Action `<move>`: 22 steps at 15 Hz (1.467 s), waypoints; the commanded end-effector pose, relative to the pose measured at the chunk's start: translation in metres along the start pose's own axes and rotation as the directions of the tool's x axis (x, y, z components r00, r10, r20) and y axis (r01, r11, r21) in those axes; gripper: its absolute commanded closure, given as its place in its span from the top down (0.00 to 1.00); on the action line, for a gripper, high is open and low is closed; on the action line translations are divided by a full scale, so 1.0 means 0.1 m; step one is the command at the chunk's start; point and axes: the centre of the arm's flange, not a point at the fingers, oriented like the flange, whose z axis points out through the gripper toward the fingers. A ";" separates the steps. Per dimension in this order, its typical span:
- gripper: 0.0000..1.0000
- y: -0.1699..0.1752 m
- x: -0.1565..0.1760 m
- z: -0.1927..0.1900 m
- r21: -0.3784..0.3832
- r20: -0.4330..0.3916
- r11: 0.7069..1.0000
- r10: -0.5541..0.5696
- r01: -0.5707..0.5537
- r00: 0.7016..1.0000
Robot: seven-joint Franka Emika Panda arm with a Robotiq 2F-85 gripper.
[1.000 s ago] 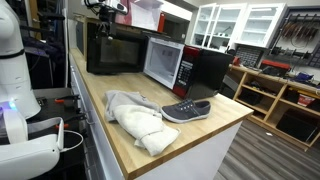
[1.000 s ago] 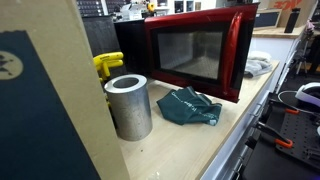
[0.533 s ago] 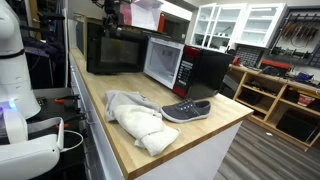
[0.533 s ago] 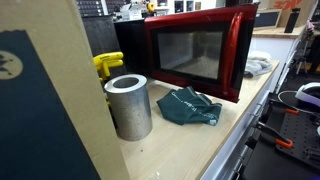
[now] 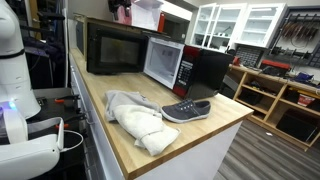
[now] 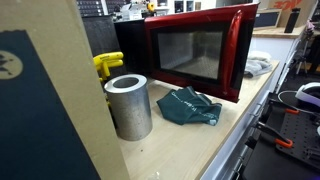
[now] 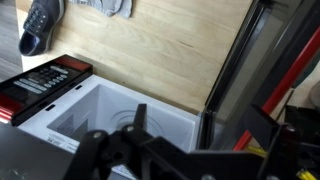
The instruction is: Close the microwave door
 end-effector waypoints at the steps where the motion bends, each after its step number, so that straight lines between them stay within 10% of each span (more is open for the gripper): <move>1: 1.00 -0.24 0.33 -0.11 0.038 -0.051 0.999 0.013 -0.011 0.999; 12: 1.00 -0.91 0.61 0.00 0.410 -0.106 0.905 -0.077 0.114 0.991; 22: 1.00 -1.15 0.25 0.35 0.409 0.043 0.900 -0.182 0.149 0.982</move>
